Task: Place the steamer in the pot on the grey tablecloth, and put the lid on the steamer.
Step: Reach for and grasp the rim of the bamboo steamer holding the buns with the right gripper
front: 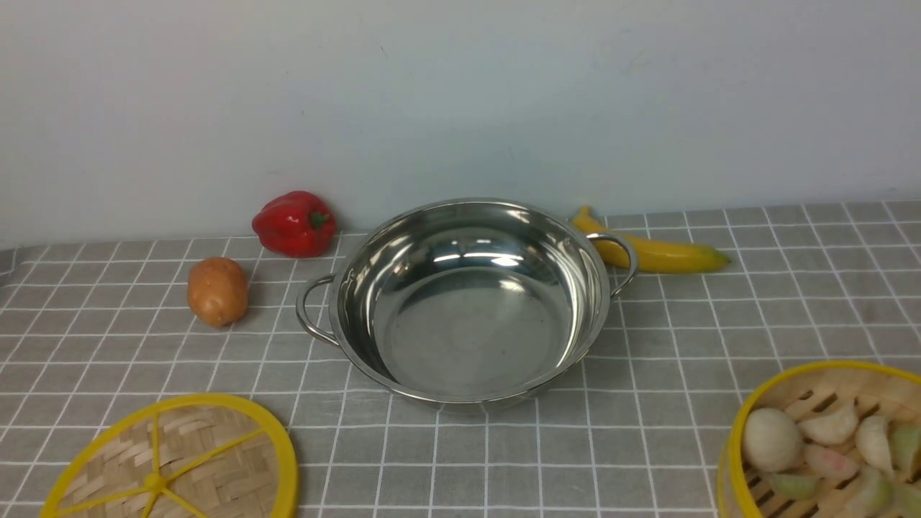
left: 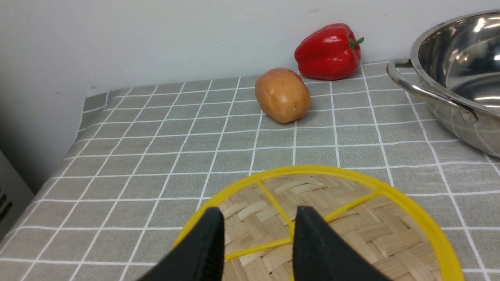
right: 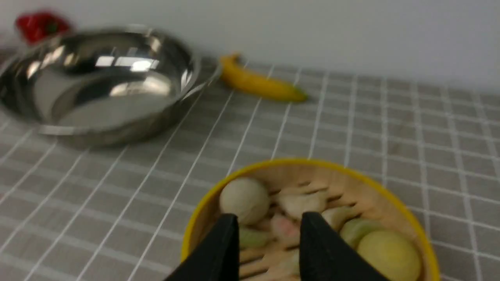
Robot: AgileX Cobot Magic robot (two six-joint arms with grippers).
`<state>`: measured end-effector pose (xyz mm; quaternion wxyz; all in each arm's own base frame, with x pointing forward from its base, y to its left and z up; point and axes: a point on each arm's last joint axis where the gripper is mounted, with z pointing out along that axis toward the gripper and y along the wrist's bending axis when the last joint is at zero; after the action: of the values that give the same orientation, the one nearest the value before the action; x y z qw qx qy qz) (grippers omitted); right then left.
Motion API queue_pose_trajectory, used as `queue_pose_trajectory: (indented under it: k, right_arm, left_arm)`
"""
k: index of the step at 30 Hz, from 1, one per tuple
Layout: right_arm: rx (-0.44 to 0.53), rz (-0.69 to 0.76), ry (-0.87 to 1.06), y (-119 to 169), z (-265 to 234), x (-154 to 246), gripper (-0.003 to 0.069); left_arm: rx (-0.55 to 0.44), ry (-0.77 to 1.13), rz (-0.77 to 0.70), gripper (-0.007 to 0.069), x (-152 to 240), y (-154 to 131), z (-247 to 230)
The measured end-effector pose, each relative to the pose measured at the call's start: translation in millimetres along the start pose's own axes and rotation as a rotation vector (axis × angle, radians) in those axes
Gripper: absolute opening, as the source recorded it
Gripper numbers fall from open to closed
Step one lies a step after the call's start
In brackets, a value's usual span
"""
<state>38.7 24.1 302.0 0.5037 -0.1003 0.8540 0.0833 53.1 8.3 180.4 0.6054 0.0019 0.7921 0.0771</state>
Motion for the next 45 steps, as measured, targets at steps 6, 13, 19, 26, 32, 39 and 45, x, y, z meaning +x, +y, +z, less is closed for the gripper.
queue_pose_trajectory:
  k: [6, 13, 19, 26, 32, 39, 45]
  right_arm:
    - [-0.195, -0.099, 0.237, -1.1, 37.3, -19.4, 0.0244]
    - [-0.278, -0.088, 0.407, -8.5, 83.3, -32.5, 0.0325]
    - [-0.337, -0.145, 0.612, 1.3, 118.3, -24.4, 0.0388]
    - [-0.254, -0.171, 0.788, 17.4, 155.8, -11.2, 0.0384]
    - [-0.251, -0.172, 0.828, 33.0, 178.0, -7.6, 0.0370]
    - [-0.215, -0.154, 0.891, 41.1, 206.0, -3.4, 0.0369]
    - [-0.165, -0.156, 0.947, 39.1, 221.4, 5.7, 0.0369]
  left_arm:
    - [0.000, 0.000, 0.000, 0.0243, 0.0, 0.0, 0.0]
    - [0.000, 0.000, 0.000, 0.0243, 0.0, 0.0, 0.0]
    - [0.000, -0.001, 0.000, 0.0243, -0.1, 0.0, 0.0]
    - [0.000, -0.001, 0.000, 0.0243, -0.1, 0.0, 0.0]
    - [0.000, -0.001, 0.000, 0.0243, -0.1, 0.0, 0.0]
    - [0.000, -0.001, 0.000, 0.0243, -0.1, 0.0, 0.0]
    - [0.000, -0.001, 0.000, 0.0243, -0.1, 0.0, 0.0]
